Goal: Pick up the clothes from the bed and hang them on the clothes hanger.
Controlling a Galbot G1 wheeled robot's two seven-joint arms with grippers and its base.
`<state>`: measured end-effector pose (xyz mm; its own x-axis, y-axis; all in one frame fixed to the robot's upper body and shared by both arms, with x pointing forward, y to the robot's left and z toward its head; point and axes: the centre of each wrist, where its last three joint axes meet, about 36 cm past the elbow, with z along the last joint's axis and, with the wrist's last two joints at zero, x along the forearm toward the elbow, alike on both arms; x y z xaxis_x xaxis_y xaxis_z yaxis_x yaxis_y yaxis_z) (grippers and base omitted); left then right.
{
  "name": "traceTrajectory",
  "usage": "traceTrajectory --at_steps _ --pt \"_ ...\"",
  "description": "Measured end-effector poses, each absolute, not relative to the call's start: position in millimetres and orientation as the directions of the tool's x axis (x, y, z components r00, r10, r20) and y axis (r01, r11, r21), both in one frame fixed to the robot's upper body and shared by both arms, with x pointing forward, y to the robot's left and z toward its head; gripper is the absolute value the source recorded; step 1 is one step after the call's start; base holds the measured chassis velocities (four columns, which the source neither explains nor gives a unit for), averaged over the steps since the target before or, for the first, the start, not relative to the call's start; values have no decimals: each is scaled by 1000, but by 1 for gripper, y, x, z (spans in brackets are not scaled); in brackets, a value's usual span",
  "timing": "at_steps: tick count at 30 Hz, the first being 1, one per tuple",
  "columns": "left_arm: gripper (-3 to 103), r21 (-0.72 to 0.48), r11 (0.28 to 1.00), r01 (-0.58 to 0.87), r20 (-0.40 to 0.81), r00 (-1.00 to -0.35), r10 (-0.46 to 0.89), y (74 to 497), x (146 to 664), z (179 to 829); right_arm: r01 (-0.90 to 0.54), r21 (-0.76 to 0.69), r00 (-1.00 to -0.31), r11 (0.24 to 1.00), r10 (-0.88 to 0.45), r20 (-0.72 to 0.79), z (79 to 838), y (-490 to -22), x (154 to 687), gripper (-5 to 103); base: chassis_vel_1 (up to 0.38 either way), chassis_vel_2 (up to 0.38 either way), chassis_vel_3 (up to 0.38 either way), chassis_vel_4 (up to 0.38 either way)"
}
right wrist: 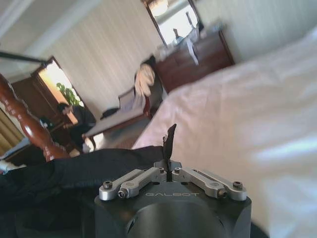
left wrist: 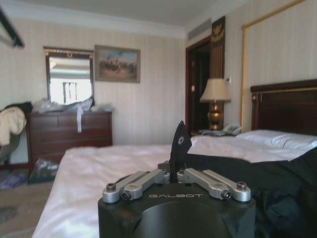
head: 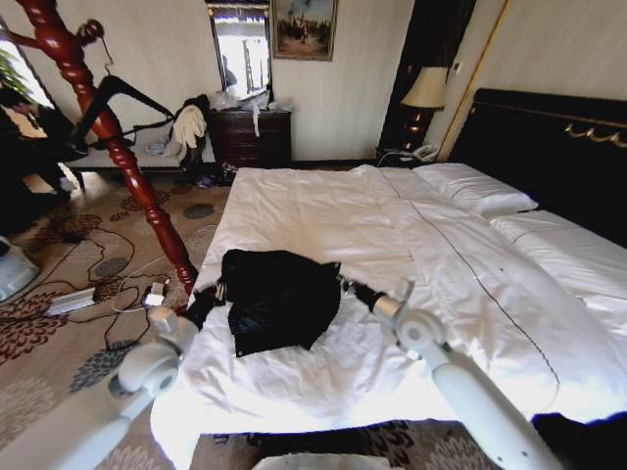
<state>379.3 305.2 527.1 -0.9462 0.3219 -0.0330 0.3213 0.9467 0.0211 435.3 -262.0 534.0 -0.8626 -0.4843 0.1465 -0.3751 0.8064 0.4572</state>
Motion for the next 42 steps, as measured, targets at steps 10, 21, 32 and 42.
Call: traceTrajectory --at_steps 10,21,32,42 --pt "0 116 961 253 -102 -959 264 321 420 636 -432 312 -898 846 -436 -59 656 -282 474 0 0 0 0 0" --pt "0 99 995 28 -213 -976 49 364 446 758 -462 293 -885 837 -415 -209 775 -255 575 0 5 3 1 3" --pt "0 170 969 180 -325 -918 228 311 329 840 -479 276 -854 834 -370 -365 839 -334 450 0 0 0 0 0" --pt "0 176 969 176 -308 -925 224 290 300 840 -527 199 -815 826 -425 -394 850 -328 367 0 0 0 0 0"
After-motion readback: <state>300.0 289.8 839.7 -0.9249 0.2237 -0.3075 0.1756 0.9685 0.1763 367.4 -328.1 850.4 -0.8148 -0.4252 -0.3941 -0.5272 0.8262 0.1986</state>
